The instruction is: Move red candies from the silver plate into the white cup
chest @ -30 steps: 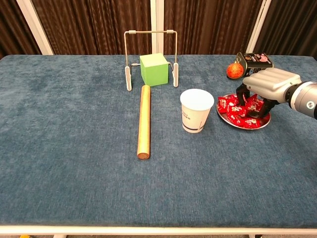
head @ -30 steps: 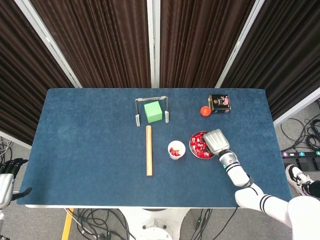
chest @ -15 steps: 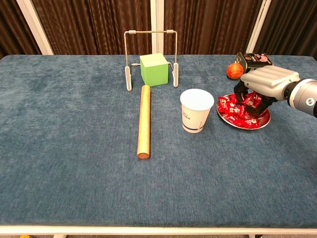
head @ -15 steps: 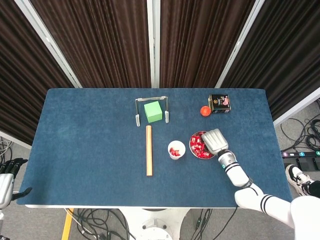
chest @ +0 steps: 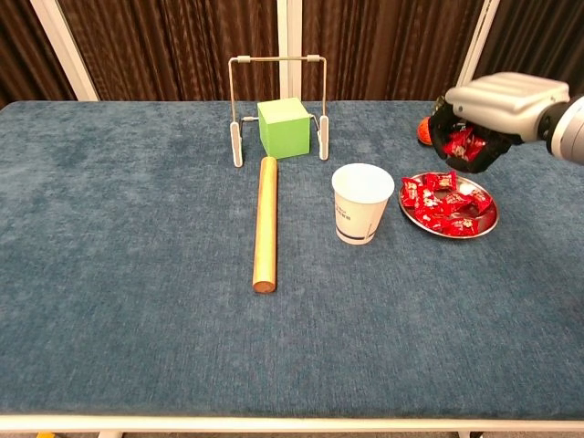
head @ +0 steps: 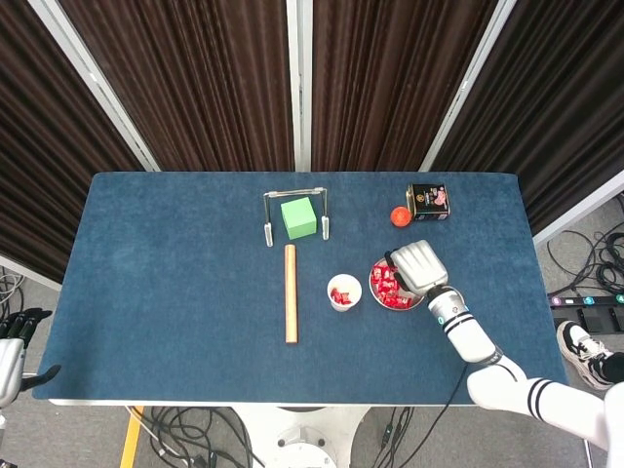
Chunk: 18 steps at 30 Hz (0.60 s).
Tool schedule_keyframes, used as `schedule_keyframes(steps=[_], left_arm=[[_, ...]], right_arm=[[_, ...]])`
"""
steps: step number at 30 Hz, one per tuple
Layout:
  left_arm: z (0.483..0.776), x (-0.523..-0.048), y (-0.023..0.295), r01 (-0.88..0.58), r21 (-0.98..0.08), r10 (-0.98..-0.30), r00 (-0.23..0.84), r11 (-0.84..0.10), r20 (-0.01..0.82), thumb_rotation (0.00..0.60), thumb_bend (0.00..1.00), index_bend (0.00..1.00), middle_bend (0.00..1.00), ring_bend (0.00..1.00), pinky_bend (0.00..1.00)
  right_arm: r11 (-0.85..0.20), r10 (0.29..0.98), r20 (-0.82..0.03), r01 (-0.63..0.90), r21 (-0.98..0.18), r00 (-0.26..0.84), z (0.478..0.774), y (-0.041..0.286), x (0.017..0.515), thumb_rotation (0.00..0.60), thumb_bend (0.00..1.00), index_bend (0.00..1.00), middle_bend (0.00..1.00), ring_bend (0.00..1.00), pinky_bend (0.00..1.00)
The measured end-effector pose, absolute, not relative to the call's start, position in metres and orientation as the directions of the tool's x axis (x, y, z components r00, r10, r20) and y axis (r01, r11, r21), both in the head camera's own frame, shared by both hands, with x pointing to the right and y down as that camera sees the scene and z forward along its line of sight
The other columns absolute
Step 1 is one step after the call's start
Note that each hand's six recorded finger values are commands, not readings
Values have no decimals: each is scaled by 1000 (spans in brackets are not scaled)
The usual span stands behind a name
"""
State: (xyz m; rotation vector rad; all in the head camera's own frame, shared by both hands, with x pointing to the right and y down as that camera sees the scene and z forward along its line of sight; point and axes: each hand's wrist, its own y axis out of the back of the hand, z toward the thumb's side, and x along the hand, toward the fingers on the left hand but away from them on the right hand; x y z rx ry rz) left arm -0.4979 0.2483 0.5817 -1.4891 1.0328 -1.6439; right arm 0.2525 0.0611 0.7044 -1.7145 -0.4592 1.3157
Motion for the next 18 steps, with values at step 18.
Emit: schedule_keyframes(steps=[18], left_arm=[[580, -504, 253, -32, -892, -883, -132, -451, 451, 600, 0, 267, 283, 197, 213]], right_arm=[[-559, 643, -540, -148, -816, 543, 681, 80, 160, 600, 364, 557, 569, 832, 1000]])
